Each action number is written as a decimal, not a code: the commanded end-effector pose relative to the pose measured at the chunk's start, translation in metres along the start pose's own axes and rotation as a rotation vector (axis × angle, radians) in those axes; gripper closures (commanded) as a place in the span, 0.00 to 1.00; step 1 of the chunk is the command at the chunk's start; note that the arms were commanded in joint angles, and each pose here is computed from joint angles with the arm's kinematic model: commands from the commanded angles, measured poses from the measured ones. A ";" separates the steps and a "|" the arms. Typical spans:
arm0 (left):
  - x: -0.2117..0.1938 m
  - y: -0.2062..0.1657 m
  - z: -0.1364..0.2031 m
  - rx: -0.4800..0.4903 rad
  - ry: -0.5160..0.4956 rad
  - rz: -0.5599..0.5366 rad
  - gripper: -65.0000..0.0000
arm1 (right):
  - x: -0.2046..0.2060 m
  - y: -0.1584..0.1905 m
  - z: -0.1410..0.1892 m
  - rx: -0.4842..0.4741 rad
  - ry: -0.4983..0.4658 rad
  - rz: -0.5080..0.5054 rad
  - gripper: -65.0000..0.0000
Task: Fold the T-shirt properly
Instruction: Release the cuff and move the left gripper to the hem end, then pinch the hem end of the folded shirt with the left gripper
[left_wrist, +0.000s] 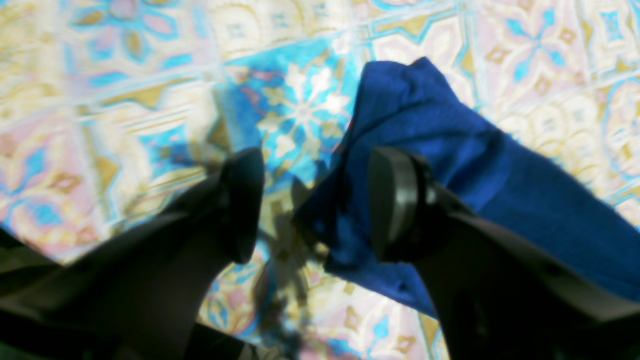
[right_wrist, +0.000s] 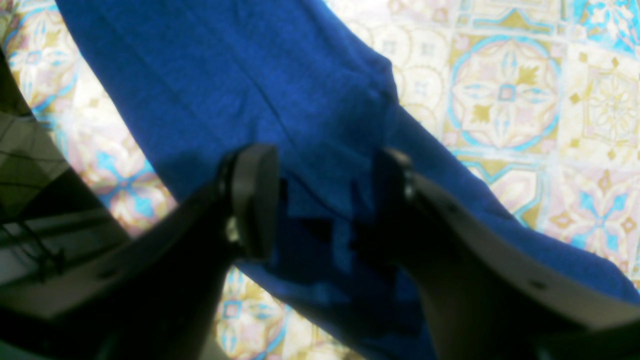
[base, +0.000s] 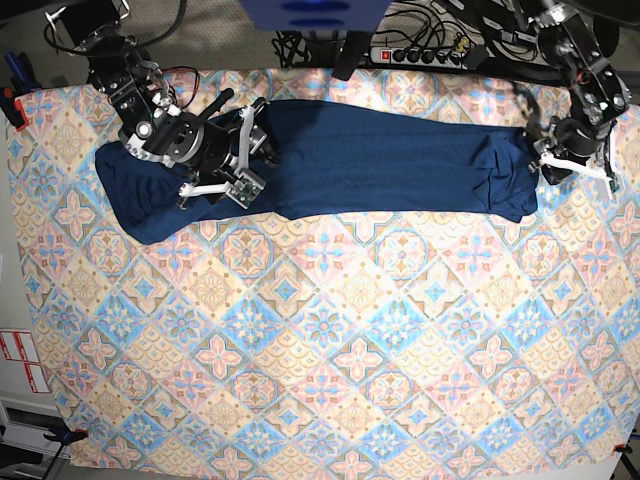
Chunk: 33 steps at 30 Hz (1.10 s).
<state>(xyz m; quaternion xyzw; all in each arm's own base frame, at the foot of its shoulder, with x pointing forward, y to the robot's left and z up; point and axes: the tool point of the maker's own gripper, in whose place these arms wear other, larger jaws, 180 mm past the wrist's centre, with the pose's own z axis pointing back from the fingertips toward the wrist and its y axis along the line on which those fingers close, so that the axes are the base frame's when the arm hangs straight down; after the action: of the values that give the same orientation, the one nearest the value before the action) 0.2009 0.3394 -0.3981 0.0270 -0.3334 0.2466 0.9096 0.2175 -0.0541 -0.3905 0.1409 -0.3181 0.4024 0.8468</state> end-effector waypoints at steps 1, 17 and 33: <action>0.006 0.007 -0.002 0.006 0.011 -0.006 0.49 | 0.017 -0.003 0.002 -0.005 -0.056 0.006 0.56; 0.021 -0.037 -0.029 -0.090 0.068 -0.223 0.49 | 0.020 -0.006 0.002 -0.012 -0.063 0.001 0.56; -0.011 -0.028 -0.053 -0.083 0.198 -0.257 0.48 | 0.021 -0.007 0.002 -0.014 -0.068 0.001 0.56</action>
<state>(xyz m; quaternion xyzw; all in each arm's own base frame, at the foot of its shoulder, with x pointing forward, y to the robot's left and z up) 0.2303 0.3151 -0.4516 0.0019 -0.2282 0.1189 0.9663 0.2242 -0.0476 -0.3856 0.1456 -0.3301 0.3973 0.8438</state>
